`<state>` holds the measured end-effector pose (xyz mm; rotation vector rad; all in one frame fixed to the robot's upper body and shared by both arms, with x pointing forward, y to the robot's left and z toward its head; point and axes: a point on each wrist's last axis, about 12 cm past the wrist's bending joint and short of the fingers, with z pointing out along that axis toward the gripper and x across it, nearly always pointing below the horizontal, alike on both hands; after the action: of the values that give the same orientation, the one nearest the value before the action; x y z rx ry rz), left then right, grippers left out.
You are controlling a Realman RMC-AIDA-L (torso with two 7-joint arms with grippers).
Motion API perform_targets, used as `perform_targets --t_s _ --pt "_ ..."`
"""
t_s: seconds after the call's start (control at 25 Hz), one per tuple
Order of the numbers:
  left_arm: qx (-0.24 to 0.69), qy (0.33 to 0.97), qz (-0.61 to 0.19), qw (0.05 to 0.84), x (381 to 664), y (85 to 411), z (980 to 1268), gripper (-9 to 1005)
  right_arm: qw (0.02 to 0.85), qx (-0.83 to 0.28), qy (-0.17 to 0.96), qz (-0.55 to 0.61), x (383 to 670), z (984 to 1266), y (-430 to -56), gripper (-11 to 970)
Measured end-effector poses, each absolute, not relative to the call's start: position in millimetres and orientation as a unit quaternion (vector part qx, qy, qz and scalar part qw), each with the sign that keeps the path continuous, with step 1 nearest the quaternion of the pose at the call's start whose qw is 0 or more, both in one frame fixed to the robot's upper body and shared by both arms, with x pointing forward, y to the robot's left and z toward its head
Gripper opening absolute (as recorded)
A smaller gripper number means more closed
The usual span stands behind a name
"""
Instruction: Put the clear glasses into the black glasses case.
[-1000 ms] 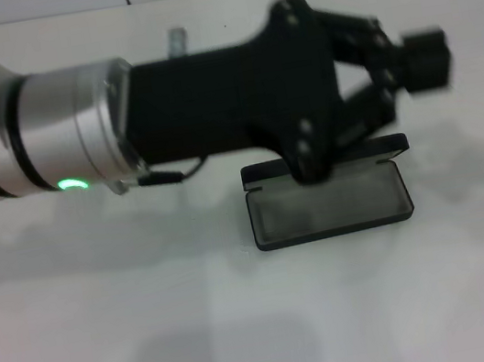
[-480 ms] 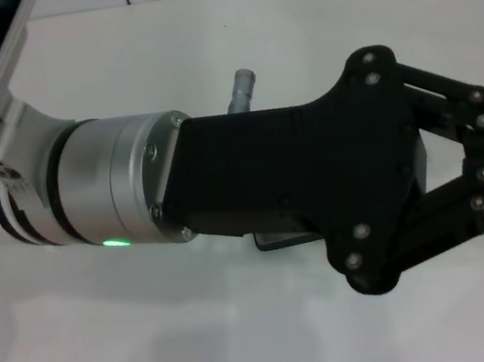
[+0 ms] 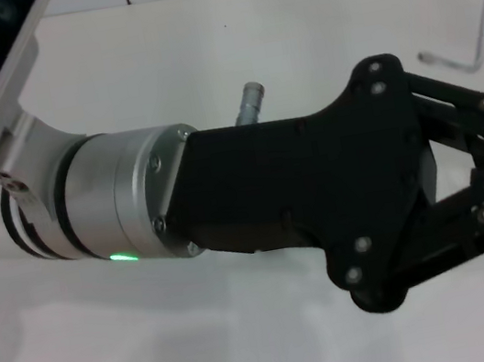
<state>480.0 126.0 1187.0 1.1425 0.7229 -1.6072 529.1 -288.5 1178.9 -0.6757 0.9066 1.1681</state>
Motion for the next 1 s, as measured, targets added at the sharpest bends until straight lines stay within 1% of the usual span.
perform_targets --t_s 0.52,1.0 --pt "0.447 0.290 -0.669 0.519 483 127 1190 77 0.666 -0.329 0.419 0.522 538 1174 -265 127" --pt "0.389 0.308 -0.677 0.543 496 135 1184 77 0.652 -0.341 0.426 0.527 542 1171 -254 129"
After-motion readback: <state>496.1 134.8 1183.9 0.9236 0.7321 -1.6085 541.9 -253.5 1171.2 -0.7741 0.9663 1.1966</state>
